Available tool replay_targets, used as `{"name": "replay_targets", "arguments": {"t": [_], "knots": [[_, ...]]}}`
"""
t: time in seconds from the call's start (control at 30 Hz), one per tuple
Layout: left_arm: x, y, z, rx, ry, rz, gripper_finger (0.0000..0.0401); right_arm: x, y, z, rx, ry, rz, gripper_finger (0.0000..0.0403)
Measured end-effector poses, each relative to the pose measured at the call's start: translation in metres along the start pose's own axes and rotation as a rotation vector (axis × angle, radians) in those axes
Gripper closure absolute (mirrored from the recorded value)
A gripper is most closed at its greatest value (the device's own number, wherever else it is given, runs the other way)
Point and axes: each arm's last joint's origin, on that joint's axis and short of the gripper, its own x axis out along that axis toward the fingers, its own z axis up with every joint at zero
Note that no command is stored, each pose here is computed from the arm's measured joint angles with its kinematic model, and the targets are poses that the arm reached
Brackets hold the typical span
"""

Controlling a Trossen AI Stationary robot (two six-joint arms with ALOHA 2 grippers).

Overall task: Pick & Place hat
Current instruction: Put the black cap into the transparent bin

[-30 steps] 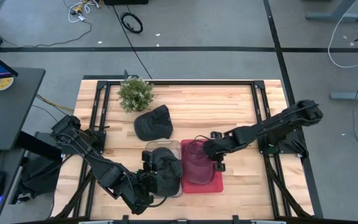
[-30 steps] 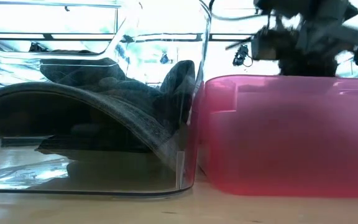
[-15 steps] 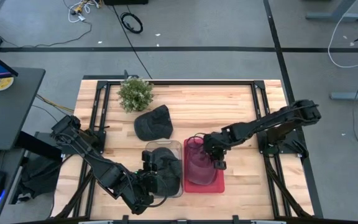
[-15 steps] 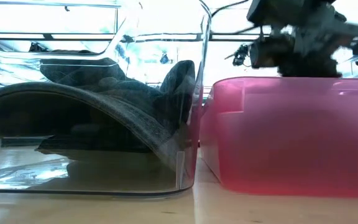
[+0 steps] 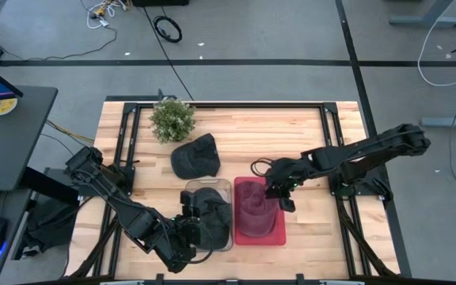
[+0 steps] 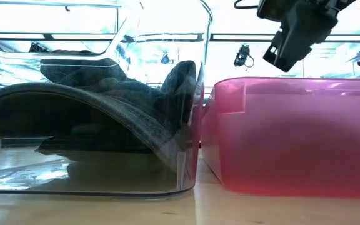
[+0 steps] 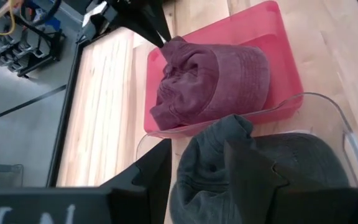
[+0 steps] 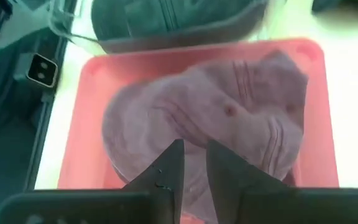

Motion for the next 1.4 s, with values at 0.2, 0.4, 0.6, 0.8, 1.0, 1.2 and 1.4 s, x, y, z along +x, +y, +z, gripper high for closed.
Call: {"name": "replay_targets", "arguments": {"t": [0.2,0.4,0.6,0.8,1.0,1.2,1.4], "knots": [[0.0,0.004,-0.005,0.008,0.022,0.084,0.025,-0.003,-0.003,0.01,-0.02,-0.092,0.009,0.0334],[-0.004,0.019,-0.018,-0.012,0.016,0.358,0.025,-0.016,-0.016,0.012,-0.011,-0.125,-0.03,0.0334],[-0.01,0.036,-0.033,-0.118,0.014,0.512,0.025,-0.043,-0.005,0.015,-0.087,-0.261,-0.011,0.0334],[-0.008,0.045,-0.04,-0.145,-0.038,0.563,0.025,-0.067,0.014,0.003,-0.195,-0.516,-0.034,0.0334],[0.006,0.052,-0.044,-0.202,-0.04,0.601,0.025,-0.083,0.014,-0.031,-0.242,-0.706,0.021,0.0334],[0.026,0.065,-0.039,-0.323,-0.021,0.615,0.025,-0.084,0.002,-0.069,-0.239,-0.81,0.045,0.0334],[0.054,0.069,-0.015,-0.415,0.011,0.402,0.025,-0.081,-0.004,-0.089,-0.274,-0.919,0.055,0.0334]]}}
